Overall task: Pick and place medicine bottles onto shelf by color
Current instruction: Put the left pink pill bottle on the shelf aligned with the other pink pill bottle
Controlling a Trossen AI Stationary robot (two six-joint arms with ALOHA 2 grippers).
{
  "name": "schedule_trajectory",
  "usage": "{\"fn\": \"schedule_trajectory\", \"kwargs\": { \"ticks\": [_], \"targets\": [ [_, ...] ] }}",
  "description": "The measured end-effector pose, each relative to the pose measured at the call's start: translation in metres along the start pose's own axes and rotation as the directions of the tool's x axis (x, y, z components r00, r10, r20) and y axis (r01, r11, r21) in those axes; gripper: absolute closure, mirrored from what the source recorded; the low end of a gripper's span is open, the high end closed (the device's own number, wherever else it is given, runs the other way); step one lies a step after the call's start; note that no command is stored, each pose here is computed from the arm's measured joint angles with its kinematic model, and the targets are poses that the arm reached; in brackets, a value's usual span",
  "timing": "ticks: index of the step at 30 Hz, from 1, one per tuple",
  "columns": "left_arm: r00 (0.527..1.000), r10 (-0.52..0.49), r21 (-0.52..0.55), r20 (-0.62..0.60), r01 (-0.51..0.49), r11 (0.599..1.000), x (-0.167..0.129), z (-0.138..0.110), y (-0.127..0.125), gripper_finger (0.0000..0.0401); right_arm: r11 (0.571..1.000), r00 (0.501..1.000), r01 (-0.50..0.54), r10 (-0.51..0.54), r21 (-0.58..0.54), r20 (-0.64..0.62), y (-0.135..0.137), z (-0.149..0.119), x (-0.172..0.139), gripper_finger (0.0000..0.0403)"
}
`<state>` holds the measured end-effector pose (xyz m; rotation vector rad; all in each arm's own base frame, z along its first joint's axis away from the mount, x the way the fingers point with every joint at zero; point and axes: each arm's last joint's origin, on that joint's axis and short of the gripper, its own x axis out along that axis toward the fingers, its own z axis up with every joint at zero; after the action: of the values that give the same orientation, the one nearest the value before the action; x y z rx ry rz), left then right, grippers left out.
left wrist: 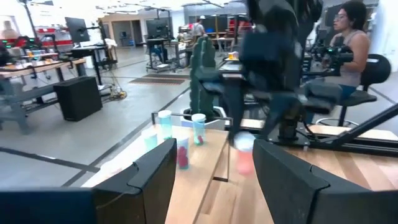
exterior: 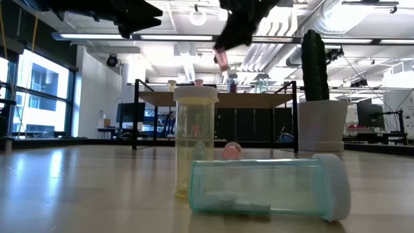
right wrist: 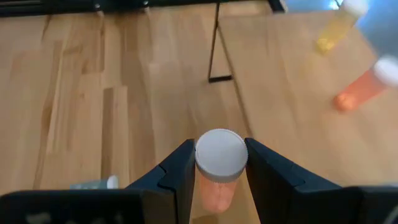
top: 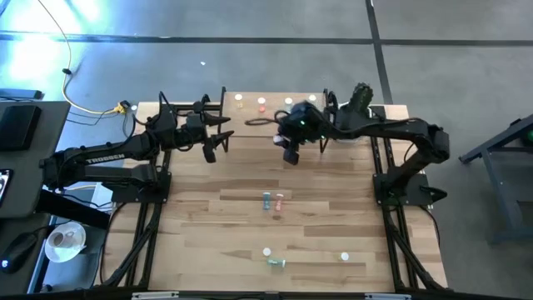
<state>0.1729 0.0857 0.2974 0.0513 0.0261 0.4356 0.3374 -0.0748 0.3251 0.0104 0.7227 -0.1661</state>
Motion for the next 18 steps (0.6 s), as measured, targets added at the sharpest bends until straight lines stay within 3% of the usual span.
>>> {"fn": "schedule_trajectory", "kwargs": {
  "ticks": [3, 9, 14, 18],
  "targets": [
    [1.0, 0.023, 0.0, -0.001, -0.023, 1.0, 0.0, 0.0, 0.001, 0.0201, 0.998, 0.999, -0.016, 0.013, 0.055, 0.05, 0.003, -0.028, -0.006, 0.0284],
    [0.999, 0.045, 0.0, -0.002, -0.045, 0.999, 0.0, 0.0, 0.001, 0.0201, 0.996, 0.941, -0.029, -0.003, 0.088, 0.339, 0.006, -0.051, -0.02, 0.0284],
    [0.999, 0.045, 0.0, -0.002, -0.045, 0.999, 0.0, 0.0, 0.001, 0.0201, 0.997, 0.829, -0.028, -0.021, 0.078, 0.558, 0.005, -0.047, -0.014, 0.0284],
    [0.999, 0.045, 0.0, -0.001, -0.045, 0.999, 0.0, 0.0, 0.001, 0.0201, 0.998, 0.823, -0.006, -0.03, 0.062, 0.567, 0.002, -0.033, 0.0, 0.0284]
  ]
}}
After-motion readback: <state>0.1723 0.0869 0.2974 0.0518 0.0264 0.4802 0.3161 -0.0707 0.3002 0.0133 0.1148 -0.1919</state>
